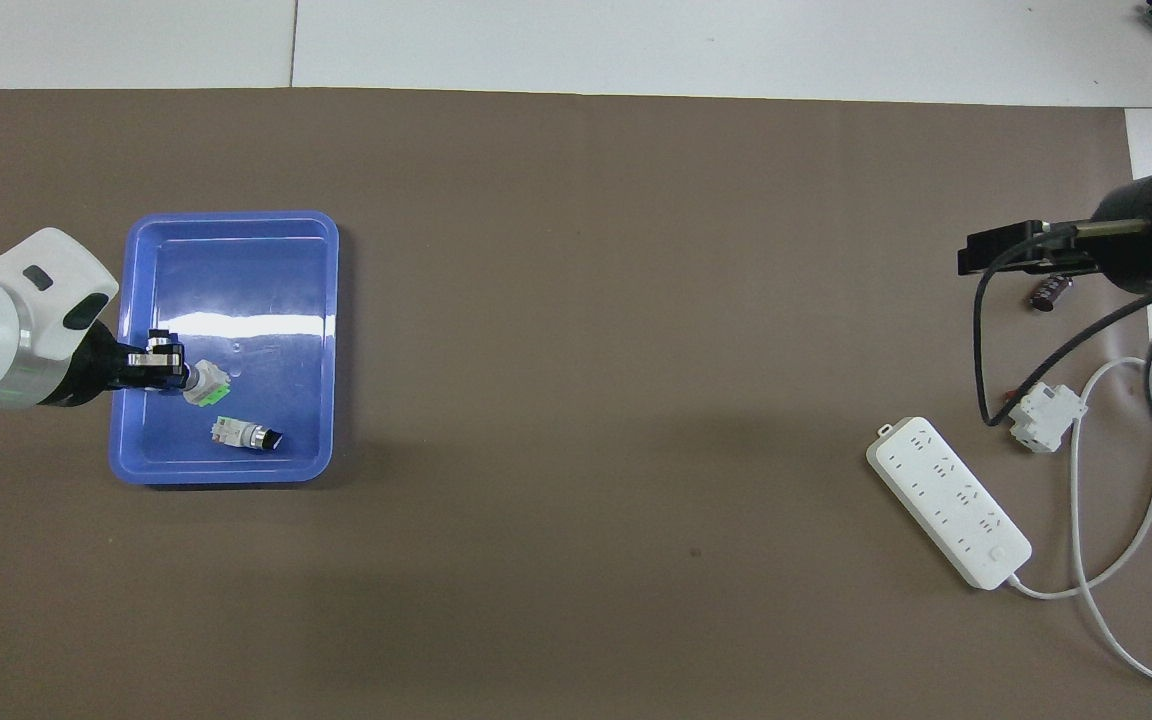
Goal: Turn and place switch with both arms
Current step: 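Lower the switch into the blue tray and open the left gripper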
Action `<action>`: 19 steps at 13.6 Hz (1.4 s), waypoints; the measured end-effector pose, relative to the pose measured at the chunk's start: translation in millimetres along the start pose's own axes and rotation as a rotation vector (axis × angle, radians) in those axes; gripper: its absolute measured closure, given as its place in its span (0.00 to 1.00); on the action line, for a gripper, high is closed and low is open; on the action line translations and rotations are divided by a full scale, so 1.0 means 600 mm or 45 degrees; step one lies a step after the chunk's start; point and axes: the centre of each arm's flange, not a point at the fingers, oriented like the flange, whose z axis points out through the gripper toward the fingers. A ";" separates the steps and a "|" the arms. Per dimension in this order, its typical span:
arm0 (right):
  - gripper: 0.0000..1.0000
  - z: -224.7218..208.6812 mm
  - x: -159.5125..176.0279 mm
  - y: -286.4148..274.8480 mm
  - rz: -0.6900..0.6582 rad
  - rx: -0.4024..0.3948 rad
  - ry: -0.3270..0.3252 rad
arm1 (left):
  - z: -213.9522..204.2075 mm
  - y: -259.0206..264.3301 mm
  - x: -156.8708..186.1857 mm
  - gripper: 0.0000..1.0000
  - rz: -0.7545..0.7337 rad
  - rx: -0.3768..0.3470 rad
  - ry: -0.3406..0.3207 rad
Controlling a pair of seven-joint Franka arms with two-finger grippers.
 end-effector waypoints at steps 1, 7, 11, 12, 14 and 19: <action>0.00 -0.004 -0.004 0.011 0.028 -0.005 -0.014 | 0.018 -0.011 -0.004 0.90 -0.014 0.003 0.001; 0.00 -0.051 -0.038 -0.013 0.106 -0.132 -0.024 | 0.091 -0.043 -0.019 0.89 -0.054 0.010 0.066; 0.00 -0.051 -0.046 -0.035 0.099 -0.137 -0.052 | 0.046 -0.047 0.013 0.53 -0.060 0.004 0.140; 0.00 -0.050 -0.047 -0.038 0.095 -0.137 -0.057 | 0.035 -0.046 0.024 0.40 -0.059 0.001 0.154; 0.00 -0.048 -0.049 -0.045 0.085 -0.137 -0.064 | 0.017 -0.043 0.042 0.21 -0.055 -0.004 0.150; 0.00 -0.039 -0.052 -0.051 0.076 -0.139 -0.081 | -0.073 -0.028 0.076 0.19 -0.018 0.012 0.058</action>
